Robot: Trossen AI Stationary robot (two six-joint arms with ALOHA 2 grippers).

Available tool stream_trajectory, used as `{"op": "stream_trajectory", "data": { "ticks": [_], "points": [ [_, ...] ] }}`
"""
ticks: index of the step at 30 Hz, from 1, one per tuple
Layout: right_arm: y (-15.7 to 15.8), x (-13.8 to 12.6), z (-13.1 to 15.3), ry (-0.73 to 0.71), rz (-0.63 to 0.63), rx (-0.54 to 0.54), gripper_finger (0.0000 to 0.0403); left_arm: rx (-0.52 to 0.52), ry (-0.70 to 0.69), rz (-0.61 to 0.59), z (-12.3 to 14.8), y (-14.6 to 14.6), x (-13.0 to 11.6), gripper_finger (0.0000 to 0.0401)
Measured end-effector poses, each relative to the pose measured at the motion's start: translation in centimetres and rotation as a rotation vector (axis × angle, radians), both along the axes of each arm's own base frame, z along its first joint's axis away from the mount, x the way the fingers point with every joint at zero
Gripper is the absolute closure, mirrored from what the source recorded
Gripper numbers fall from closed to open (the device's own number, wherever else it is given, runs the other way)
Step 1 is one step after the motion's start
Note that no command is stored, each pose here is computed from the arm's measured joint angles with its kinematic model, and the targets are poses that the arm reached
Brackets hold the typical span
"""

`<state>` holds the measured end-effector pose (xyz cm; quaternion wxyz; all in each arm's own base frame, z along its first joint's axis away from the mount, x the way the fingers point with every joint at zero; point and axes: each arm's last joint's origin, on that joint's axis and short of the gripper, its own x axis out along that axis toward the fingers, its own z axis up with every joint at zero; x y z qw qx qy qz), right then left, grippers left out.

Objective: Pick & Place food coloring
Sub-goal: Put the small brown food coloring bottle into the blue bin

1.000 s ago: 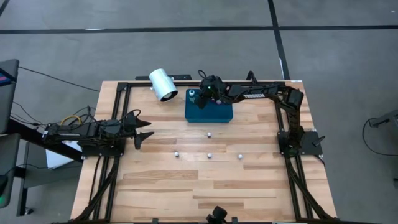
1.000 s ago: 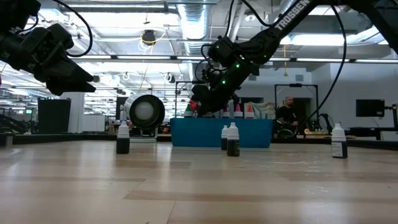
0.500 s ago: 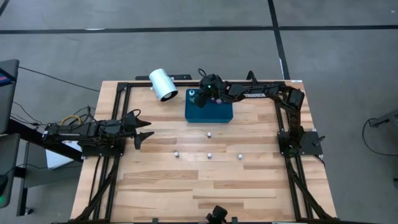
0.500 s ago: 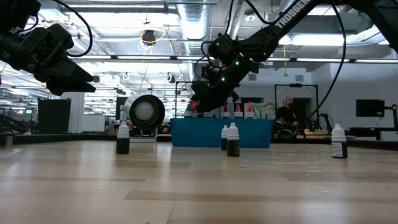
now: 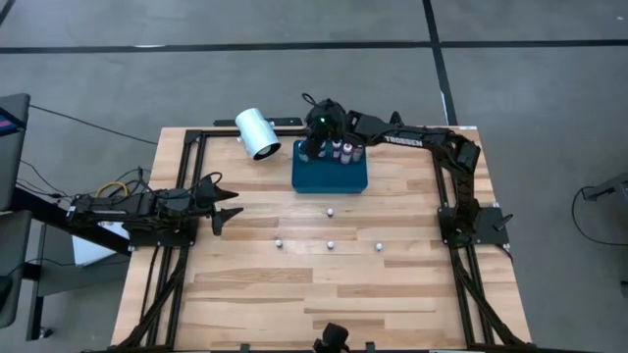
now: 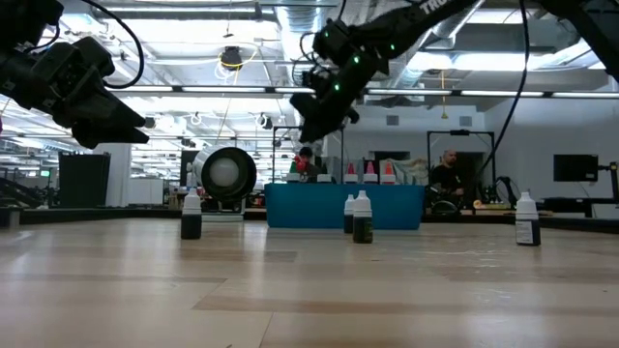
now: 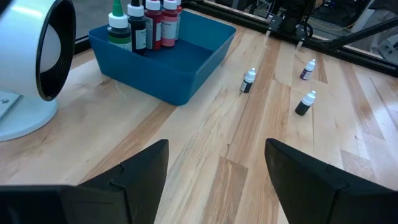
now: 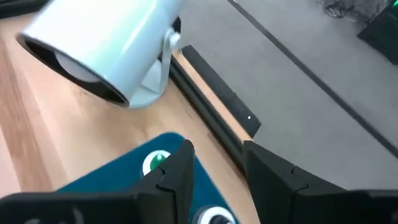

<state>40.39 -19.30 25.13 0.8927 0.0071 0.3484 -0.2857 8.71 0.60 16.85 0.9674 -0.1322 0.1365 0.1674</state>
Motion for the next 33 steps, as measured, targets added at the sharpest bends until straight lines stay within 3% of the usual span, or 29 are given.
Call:
{"op": "stream_trajectory", "data": {
  "ticks": [7,14,26,33],
  "points": [
    [1.8,0.3,4.0,0.02,0.085,-0.06,0.029,-0.009,-0.002,-0.006,0.0,0.0,0.0,0.0143],
    [3.9,-1.9,6.3,0.056,0.116,-0.042,0.0292,-0.024,-0.006,-0.021,0.0,-0.1,0.0,0.0143],
    [11.0,-10.9,5.2,-0.009,0.057,0.006,0.0292,-0.065,-0.019,-0.1,0.1,-0.3,0.1,0.0143],
    [16.0,-17.0,4.1,-0.123,0.005,0.053,0.0292,-0.124,-0.156,-0.174,1.3,-0.6,0.5,0.0143]
  ]
}}
